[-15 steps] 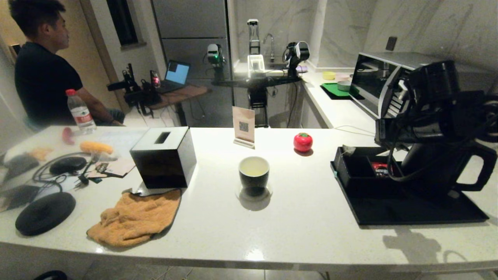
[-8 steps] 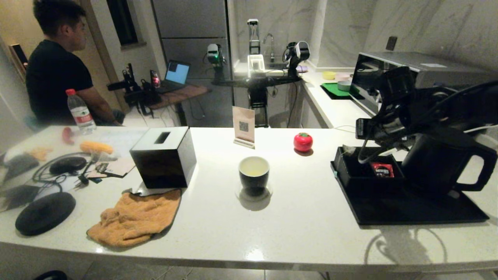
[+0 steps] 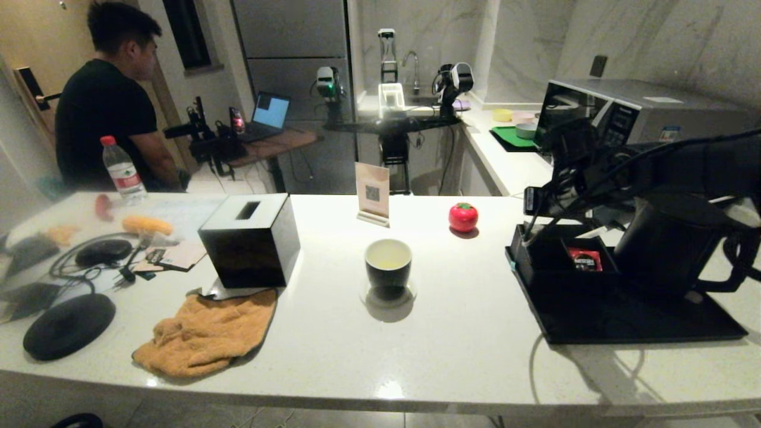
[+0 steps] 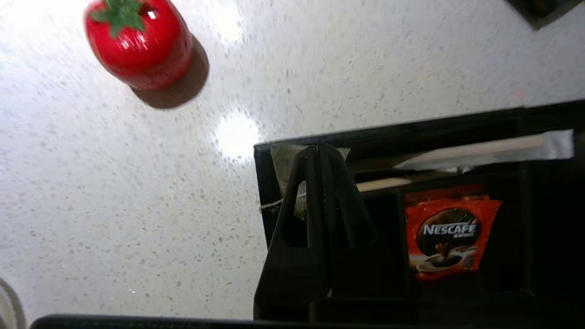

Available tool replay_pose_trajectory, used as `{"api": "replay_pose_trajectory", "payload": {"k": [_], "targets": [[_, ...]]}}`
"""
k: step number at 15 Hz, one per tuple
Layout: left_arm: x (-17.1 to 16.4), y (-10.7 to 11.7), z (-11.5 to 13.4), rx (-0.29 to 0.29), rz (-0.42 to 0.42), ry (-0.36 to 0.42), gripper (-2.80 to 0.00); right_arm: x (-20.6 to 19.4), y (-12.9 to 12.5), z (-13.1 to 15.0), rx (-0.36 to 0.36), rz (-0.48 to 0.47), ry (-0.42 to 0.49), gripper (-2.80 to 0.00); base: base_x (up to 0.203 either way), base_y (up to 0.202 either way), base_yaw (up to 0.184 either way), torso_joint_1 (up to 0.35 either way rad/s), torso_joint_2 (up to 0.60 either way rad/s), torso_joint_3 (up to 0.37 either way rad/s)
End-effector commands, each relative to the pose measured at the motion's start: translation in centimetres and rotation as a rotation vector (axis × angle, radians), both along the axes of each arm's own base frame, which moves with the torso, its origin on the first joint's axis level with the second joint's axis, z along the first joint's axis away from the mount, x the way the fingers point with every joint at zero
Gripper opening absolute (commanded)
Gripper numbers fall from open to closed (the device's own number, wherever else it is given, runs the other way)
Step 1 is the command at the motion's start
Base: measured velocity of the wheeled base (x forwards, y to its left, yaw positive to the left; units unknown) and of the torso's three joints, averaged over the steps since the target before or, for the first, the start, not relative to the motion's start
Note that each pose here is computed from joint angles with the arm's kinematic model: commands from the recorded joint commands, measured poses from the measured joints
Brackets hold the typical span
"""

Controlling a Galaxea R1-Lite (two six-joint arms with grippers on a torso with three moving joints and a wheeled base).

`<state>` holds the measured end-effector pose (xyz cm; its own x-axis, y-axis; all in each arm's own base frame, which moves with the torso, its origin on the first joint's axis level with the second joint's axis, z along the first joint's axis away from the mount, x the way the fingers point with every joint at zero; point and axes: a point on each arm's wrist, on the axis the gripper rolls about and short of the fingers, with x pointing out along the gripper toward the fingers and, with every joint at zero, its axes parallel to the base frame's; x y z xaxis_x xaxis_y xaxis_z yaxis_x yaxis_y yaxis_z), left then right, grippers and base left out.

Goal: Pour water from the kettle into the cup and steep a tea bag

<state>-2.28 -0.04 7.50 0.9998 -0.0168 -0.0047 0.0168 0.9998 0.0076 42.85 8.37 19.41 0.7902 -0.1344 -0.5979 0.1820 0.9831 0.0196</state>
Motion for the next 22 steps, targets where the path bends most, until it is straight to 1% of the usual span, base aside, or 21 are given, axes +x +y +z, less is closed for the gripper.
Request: {"api": "replay_pose_trajectory", "payload": {"k": [1,3,9,14,18,22], "targets": [[0.0,0.0,0.0,0.000,0.000,0.000,-2.80,0.3,0.1,-1.0,0.027,-0.030,0.035,0.00,0.000,0.000,0.000,0.000,0.00,0.000],[0.0,0.0,0.0,0.000,0.000,0.000,-2.80,0.2,0.1,-1.4,0.035,-0.042,0.062,0.00,0.000,0.000,0.000,0.000,0.00,0.000],[0.0,0.0,0.0,0.000,0.000,0.000,-2.80,0.3,0.1,-1.5,0.034,-0.045,0.058,0.00,0.000,0.000,0.000,0.000,0.00,0.000],[0.0,0.0,0.0,0.000,0.000,0.000,-2.80,0.7,0.2,-2.2,0.032,-0.045,0.070,0.00,0.000,0.000,0.000,0.000,0.00,0.000],[0.0,0.0,0.0,0.000,0.000,0.000,-2.80,1.1,0.4,-2.3,0.080,-0.081,0.051,0.00,0.000,0.000,0.000,0.000,0.00,0.000],[0.0,0.0,0.0,0.000,0.000,0.000,-2.80,1.4,0.4,-2.7,0.081,-0.083,0.057,0.00,0.000,0.000,0.000,0.000,0.00,0.000]]}}
